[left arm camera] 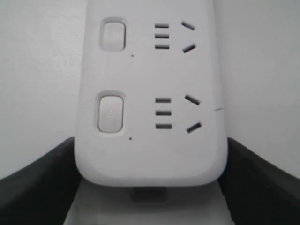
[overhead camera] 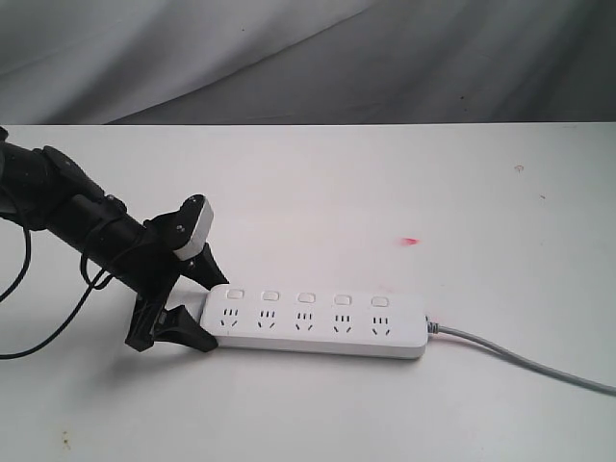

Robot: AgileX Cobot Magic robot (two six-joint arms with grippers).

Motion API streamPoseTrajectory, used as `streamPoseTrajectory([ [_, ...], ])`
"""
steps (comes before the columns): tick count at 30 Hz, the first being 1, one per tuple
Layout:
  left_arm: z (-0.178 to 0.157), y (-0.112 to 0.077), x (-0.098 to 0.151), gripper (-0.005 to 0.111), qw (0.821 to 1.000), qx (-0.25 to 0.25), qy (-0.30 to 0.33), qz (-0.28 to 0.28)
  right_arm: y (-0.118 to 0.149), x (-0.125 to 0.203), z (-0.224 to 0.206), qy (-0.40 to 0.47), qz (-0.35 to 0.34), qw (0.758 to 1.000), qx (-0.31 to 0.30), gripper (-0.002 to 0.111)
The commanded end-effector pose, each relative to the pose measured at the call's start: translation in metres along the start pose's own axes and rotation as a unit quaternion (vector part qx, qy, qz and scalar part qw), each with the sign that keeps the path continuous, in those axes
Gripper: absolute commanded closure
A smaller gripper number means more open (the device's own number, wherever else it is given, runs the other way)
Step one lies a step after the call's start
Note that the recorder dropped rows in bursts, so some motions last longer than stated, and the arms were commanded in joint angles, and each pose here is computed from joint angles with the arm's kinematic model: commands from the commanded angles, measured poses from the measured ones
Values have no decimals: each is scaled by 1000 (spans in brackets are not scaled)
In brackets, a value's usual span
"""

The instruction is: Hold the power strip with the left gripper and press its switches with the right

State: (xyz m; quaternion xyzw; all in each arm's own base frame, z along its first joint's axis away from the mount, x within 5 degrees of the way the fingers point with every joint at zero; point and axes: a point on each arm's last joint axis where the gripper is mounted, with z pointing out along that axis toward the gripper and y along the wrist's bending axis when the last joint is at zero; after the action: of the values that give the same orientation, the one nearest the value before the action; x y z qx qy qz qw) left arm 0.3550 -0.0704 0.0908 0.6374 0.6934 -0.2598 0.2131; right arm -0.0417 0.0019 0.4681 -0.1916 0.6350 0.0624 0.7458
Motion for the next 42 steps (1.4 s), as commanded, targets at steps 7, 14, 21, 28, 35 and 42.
streamPoseTrajectory([
  [7,1,0,-1,60,1000,5,-4,-4,1,0,-15,-19,-6,1000,11,108],
  [14,1,0,-1,60,1000,5,-4,-4,1,0,-15,-19,-6,1000,11,108],
  [21,1,0,-1,60,1000,5,-4,-4,0,2,-10,-25,55,998,13,108],
  [28,1,0,-1,60,1000,5,-4,-4,-1,25,17,-24,89,994,61,108],
  [35,1,0,-1,60,1000,5,-4,-4,-3,61,43,-8,133,985,111,108],
  [42,1,0,-1,60,1000,5,-4,-4,-7,105,61,37,117,978,170,108],
])
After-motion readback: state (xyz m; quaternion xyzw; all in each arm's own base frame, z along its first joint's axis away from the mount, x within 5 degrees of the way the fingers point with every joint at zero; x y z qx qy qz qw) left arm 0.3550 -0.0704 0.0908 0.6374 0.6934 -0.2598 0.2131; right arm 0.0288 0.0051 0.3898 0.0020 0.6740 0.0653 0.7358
